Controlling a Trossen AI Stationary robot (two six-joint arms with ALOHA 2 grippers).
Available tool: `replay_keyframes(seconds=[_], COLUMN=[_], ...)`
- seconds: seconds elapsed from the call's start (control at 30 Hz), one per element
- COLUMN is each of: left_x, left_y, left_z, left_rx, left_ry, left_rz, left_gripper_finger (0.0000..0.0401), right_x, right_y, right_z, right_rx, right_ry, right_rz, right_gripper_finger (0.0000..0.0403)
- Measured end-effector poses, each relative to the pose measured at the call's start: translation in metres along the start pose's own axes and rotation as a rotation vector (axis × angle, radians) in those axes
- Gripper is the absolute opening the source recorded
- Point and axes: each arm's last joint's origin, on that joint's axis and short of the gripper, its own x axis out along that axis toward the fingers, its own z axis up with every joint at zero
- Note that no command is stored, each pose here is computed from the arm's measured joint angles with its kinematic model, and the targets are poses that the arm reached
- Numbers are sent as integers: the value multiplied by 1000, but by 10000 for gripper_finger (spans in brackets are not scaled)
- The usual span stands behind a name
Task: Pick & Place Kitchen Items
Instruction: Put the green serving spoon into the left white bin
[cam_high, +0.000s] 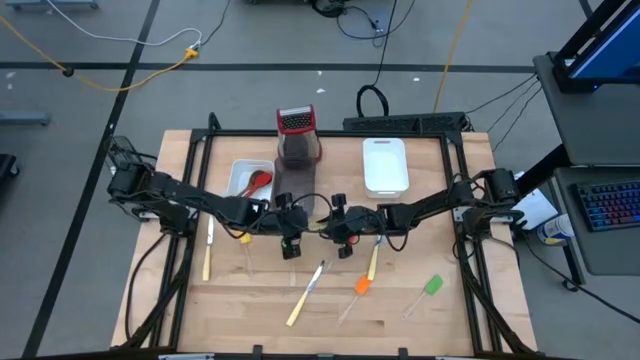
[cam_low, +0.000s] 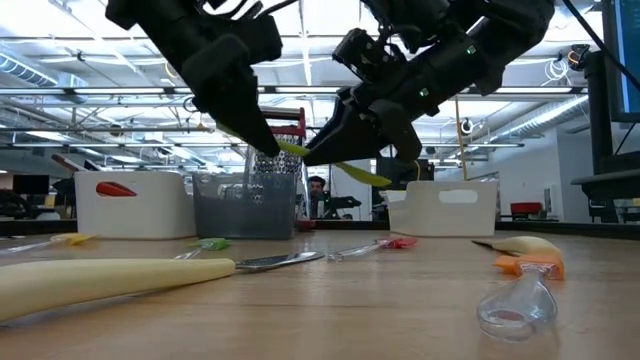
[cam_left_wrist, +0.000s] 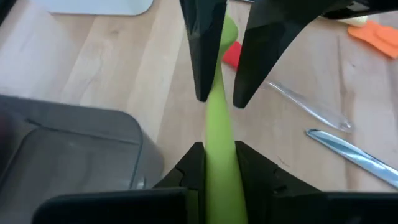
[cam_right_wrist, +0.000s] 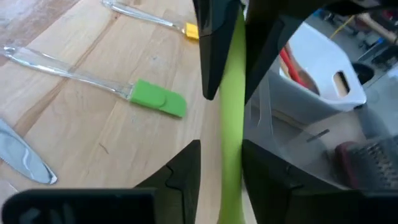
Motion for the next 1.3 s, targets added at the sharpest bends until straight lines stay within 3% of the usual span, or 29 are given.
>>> replay_keyframes(seconds=[0.37, 0.57, 0.9, 1.13, 1.3], left_x=[-18, -21, -64, -103, -120], left_y=[-8, -6, 9, 27, 41], left_z=[-9, -15, -16, -25, -44], left_rx=[-10, -117, -232, -323, -437], left_ry=[75, 112, 94, 63, 166], left_rz=[-2, 73, 125, 263, 383], left_gripper_finger=[56, 61, 63, 64, 64], right_x=[-3, -3, -3, -3, -3], right_y=[12, 13, 14, 14, 15], right_z=[10, 11, 9, 7, 7], right_rx=[-76, -76, -74, -77, -77], right_ry=[-69, -71, -54, -35, -31], right_rz=[29, 25, 33, 42, 43], right_gripper_finger=[119, 140, 140, 141, 138])
